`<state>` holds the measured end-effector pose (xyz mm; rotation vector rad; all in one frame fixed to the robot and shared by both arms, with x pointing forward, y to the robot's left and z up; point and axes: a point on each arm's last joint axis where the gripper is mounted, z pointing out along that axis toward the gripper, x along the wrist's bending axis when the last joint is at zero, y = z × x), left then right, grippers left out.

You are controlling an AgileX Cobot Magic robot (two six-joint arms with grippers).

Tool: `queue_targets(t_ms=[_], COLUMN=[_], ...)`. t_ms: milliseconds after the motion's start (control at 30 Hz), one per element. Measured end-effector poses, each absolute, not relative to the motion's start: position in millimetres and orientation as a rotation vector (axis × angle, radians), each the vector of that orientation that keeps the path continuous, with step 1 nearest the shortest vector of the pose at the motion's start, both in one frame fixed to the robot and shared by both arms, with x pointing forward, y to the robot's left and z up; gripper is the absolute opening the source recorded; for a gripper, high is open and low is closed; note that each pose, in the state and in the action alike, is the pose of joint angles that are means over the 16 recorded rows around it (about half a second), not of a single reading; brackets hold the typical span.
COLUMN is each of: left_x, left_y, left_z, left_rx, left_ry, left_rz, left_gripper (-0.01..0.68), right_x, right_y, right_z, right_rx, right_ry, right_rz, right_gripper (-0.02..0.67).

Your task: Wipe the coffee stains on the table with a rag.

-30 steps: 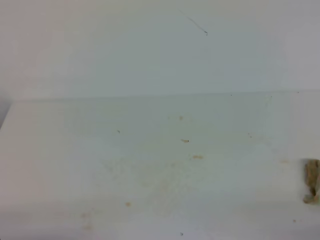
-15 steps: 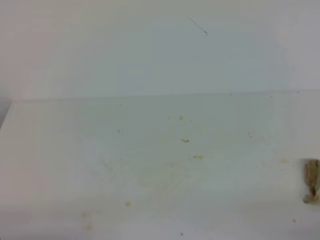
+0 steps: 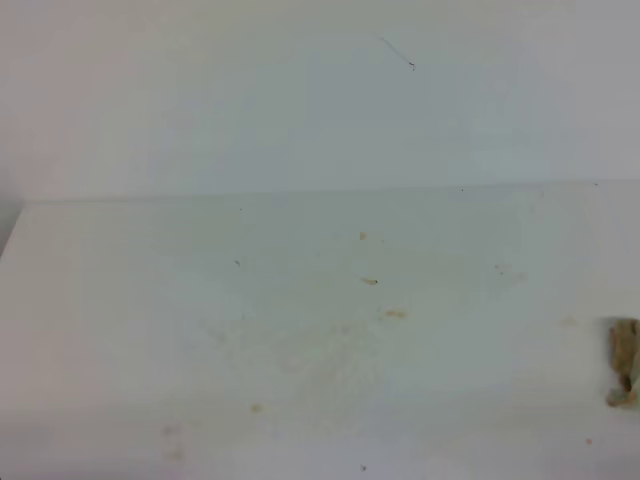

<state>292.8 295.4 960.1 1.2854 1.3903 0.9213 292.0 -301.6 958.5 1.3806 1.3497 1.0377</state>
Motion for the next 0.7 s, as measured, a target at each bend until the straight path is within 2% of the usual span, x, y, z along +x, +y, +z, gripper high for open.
queue_targets(t_ms=[700], left_x=[292.8], left_y=[295.4], left_z=[960.1], left_rx=[1.285], left_ry=[1.390], left_rz=[0.921], left_gripper=[-0.003], right_x=[292.0], right_y=[-301.5], right_z=[958.5], right_rx=[1.381], right_ry=[1.350], right_rz=[1.038], right_gripper=[0.001])
